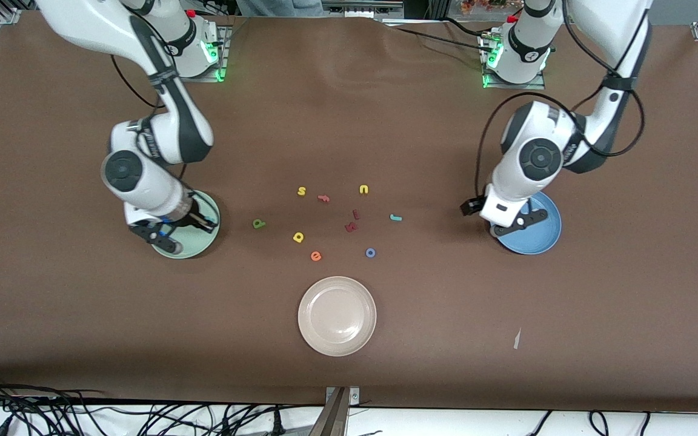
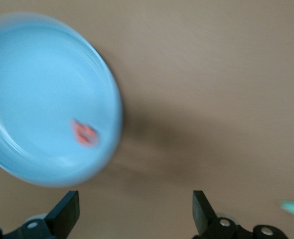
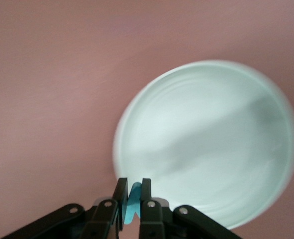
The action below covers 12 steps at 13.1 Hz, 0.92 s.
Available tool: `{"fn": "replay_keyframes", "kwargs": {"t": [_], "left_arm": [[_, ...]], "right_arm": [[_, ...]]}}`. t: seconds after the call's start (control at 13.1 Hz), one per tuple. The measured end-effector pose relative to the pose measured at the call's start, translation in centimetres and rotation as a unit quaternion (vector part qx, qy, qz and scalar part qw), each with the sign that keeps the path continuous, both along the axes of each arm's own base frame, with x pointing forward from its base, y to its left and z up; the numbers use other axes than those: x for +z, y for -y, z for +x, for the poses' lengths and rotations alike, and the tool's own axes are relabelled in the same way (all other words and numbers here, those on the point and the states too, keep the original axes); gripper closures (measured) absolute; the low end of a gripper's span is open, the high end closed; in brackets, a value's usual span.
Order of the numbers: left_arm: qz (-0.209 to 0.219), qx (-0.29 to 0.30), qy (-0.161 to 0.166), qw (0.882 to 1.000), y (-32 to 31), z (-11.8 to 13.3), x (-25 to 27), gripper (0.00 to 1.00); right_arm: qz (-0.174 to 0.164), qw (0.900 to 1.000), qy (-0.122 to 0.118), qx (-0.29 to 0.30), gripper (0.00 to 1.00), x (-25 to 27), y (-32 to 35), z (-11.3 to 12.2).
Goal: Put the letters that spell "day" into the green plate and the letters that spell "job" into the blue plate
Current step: 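Drop the pink b in the blue plate while the right gripper places the teal letter, then grasp the teal j with the left gripper while the right gripper grasps the green p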
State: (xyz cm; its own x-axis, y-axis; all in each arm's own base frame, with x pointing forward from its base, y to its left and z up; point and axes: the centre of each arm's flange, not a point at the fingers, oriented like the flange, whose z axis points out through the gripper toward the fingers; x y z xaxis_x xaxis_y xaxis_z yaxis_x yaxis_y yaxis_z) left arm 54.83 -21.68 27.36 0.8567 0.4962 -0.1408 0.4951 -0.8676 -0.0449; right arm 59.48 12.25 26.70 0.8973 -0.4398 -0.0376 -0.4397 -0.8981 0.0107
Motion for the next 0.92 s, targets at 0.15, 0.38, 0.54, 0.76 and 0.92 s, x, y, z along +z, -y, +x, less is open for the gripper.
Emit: {"fn": "replay_keyframes", "kwargs": {"t": [0.15,0.38,0.54,0.76,0.92], "left_arm": [[-0.011,0.09,-0.009,0.996,3.8,0.8,-0.7,0.0],[-0.005,0.21,-0.007,0.978,8.5,2.1,-2.8,0.0],[-0.009,0.282,0.004,0.959,10.7,2.3,-3.7,0.0],[0.008,0.35,-0.001,0.937,12.8,1.2,-5.0,0.0],[0.009,0.389,0.013,0.921,13.4,1.1,-5.6,0.0]], "right_arm": [[0.0,1.0,-0.01,0.006,0.86,0.2,2.7,0.0],[0.0,1.0,-0.018,0.008,0.59,-0.5,2.4,-0.6],[0.001,1.0,-0.017,-0.002,0.39,-0.7,1.7,-0.8],[0.004,1.0,-0.006,-0.029,0.28,-1.2,-0.4,-1.0],[0.008,0.998,0.012,-0.058,0.28,-2.7,-4.4,-1.4]]}}
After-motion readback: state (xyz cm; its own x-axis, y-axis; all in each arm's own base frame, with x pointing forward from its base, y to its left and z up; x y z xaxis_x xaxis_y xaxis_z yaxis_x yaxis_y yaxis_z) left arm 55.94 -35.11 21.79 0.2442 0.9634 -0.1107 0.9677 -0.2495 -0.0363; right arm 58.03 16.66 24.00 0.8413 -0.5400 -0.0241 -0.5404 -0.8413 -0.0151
